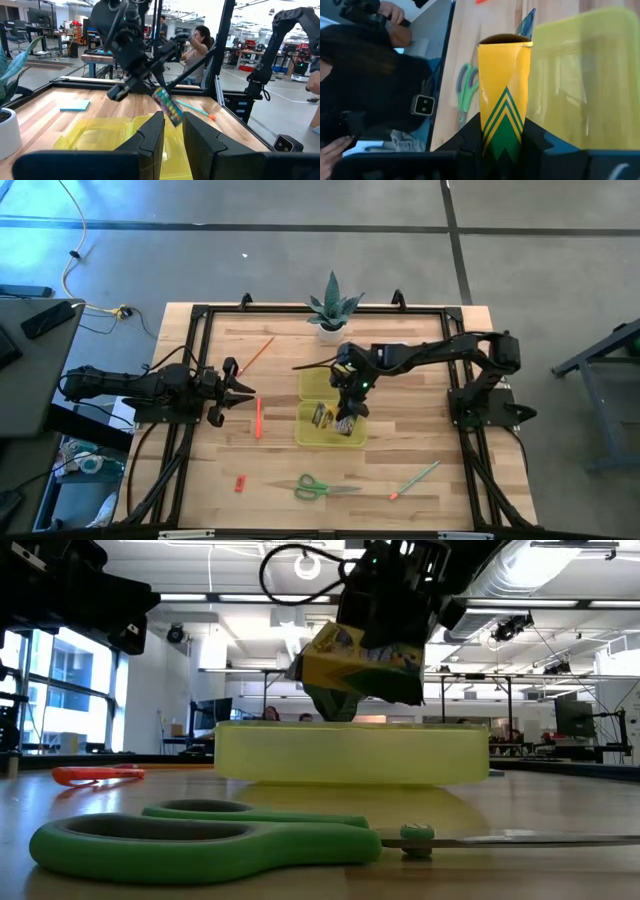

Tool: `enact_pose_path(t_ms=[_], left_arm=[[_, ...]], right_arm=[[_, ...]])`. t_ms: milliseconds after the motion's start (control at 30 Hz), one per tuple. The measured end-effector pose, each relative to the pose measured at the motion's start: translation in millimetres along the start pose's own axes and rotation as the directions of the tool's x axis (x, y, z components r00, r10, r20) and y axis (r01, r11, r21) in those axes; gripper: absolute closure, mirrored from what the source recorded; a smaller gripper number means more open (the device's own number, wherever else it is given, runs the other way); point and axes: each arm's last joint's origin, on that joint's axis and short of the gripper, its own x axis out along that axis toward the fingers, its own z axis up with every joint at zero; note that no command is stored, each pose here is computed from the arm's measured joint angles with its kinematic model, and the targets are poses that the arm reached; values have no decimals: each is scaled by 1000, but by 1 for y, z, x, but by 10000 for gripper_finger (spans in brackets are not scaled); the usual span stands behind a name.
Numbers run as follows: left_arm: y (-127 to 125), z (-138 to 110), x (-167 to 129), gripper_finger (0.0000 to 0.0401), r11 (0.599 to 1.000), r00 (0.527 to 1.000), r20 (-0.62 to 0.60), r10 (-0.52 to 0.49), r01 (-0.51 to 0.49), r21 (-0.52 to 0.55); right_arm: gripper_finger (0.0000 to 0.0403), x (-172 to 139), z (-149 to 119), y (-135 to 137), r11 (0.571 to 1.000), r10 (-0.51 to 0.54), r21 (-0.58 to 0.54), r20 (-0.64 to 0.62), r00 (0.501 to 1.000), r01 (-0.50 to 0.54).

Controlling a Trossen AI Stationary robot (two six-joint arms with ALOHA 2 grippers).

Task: Pack school essentials
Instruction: Put the box of crayons into the yellow school supply box

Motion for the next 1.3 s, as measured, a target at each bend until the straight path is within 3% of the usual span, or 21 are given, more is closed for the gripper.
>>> enact_pose_path(t_ms=[1000,1300], left_arm=[[0,0,0,339,1000,1000,-2,0,0,0],[0,0,0,339,1000,1000,-4,0,0,0]], right_arm=[[331,26,-20,-33,987,-32,150,-136,990,52],[282,26,-20,-33,987,-62,141,-133,989,81]])
